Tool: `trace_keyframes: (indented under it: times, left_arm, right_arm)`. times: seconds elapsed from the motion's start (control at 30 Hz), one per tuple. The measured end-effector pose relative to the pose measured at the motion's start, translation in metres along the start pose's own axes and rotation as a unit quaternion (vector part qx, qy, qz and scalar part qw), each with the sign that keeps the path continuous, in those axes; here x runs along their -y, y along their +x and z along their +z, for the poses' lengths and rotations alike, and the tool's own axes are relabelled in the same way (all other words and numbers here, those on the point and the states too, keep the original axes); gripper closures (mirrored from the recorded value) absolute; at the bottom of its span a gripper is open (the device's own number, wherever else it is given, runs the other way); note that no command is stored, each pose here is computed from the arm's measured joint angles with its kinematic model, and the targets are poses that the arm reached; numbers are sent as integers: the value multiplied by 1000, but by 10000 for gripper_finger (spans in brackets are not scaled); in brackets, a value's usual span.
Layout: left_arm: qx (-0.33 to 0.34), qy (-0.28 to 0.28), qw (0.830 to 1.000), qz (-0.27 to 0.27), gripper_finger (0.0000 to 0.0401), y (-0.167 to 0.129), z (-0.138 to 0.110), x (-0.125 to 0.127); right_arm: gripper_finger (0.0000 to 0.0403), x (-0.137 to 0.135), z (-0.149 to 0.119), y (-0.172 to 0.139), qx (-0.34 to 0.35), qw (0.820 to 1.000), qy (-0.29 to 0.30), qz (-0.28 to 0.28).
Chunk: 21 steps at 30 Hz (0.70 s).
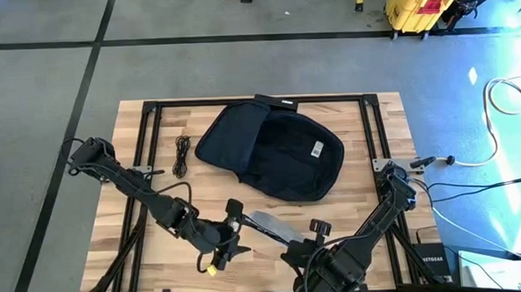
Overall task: Unpack backpack
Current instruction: Open the transparent zip bag
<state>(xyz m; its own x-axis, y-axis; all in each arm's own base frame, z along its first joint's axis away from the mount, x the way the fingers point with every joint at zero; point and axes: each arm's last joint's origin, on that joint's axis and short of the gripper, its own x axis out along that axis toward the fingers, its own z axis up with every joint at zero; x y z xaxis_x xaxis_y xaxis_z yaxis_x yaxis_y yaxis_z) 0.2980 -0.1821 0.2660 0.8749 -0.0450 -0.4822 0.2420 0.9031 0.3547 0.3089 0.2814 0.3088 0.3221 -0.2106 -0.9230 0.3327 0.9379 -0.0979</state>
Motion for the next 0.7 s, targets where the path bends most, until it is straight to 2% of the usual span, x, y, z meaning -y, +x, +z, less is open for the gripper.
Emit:
trace_keyframes:
  times: [0.53, 0.63, 0.7]
  left_arm:
    - [-31, -7, 999, 10, 108, 5, -7, -12]
    - [-32, -7, 999, 9, 123, 6, -8, -12]
    - [-32, -7, 999, 6, 147, 6, -8, -13]
  right_arm:
    - [402, 0, 0, 0, 2, 1000, 0, -1]
    - [402, 0, 0, 0, 2, 1000, 0, -1]
    - [402, 0, 0, 0, 2, 1000, 0, -1]
